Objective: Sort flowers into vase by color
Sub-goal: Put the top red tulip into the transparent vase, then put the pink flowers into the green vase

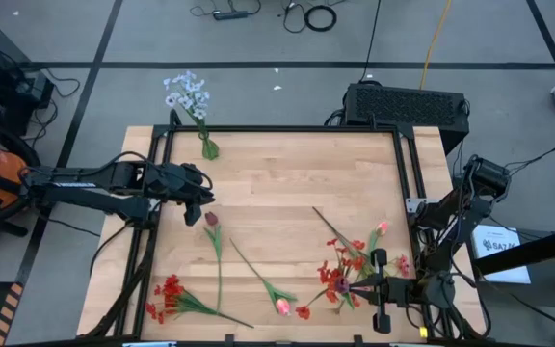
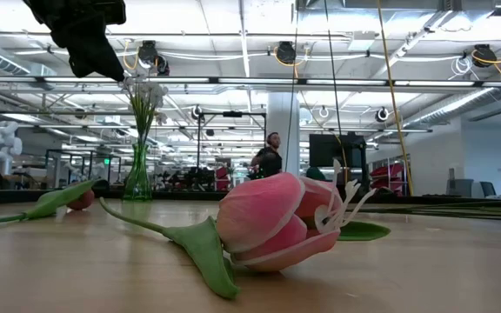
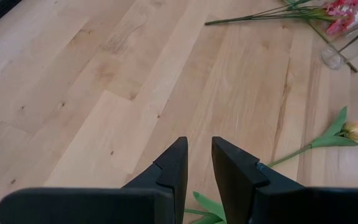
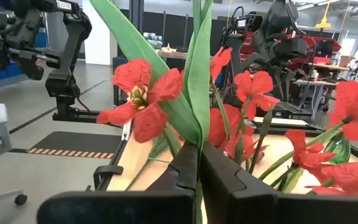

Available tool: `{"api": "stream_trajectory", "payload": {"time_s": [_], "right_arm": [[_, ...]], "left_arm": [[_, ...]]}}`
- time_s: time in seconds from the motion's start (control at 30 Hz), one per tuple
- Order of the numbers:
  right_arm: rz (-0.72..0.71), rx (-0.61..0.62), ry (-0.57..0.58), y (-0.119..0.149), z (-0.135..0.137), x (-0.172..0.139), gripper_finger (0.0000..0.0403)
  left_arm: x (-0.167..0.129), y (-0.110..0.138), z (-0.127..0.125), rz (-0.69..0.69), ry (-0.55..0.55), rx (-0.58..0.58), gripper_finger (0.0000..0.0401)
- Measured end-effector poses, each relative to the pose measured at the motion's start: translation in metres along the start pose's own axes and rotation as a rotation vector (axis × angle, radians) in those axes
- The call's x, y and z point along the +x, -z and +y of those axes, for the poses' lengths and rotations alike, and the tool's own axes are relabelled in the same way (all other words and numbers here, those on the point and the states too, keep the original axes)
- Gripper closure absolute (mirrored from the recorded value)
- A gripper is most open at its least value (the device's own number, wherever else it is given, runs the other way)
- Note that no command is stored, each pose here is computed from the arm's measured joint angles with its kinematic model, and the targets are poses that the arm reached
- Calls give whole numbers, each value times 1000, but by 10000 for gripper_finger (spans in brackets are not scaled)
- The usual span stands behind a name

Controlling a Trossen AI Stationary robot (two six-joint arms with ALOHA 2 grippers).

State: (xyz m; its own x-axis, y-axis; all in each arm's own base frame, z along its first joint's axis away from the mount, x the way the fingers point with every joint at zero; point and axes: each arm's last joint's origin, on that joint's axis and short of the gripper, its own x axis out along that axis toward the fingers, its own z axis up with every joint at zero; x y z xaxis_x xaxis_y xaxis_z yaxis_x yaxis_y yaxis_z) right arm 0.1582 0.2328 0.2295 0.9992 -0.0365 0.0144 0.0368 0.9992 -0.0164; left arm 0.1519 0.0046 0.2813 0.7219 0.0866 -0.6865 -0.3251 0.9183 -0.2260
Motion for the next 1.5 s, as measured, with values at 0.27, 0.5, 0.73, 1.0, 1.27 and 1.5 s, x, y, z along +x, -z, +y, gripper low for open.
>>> {"api": "stream_trajectory", "payload": {"time_s": [0.27, 0.5, 0.73, 1.0, 1.27, 1.5], "right_arm": [[0, 10, 8, 0, -1, 1, 403], [1, 68, 110, 0, -5, 3, 394], [1, 62, 111, 0, -5, 2, 337], [-4, 72, 76, -4, -1, -7, 301], [-7, 113, 31, -21, -7, -22, 304], [64, 175, -13, -24, -18, -40, 305]], "left_arm": [[0, 0, 0, 0, 0, 0, 322], [0, 0, 0, 0, 0, 0, 322], [0, 0, 0, 0, 0, 0, 322], [0, 0, 0, 0, 0, 0, 322], [0, 0, 0, 0, 0, 0, 322], [0, 0, 0, 0, 0, 0, 322]]}}
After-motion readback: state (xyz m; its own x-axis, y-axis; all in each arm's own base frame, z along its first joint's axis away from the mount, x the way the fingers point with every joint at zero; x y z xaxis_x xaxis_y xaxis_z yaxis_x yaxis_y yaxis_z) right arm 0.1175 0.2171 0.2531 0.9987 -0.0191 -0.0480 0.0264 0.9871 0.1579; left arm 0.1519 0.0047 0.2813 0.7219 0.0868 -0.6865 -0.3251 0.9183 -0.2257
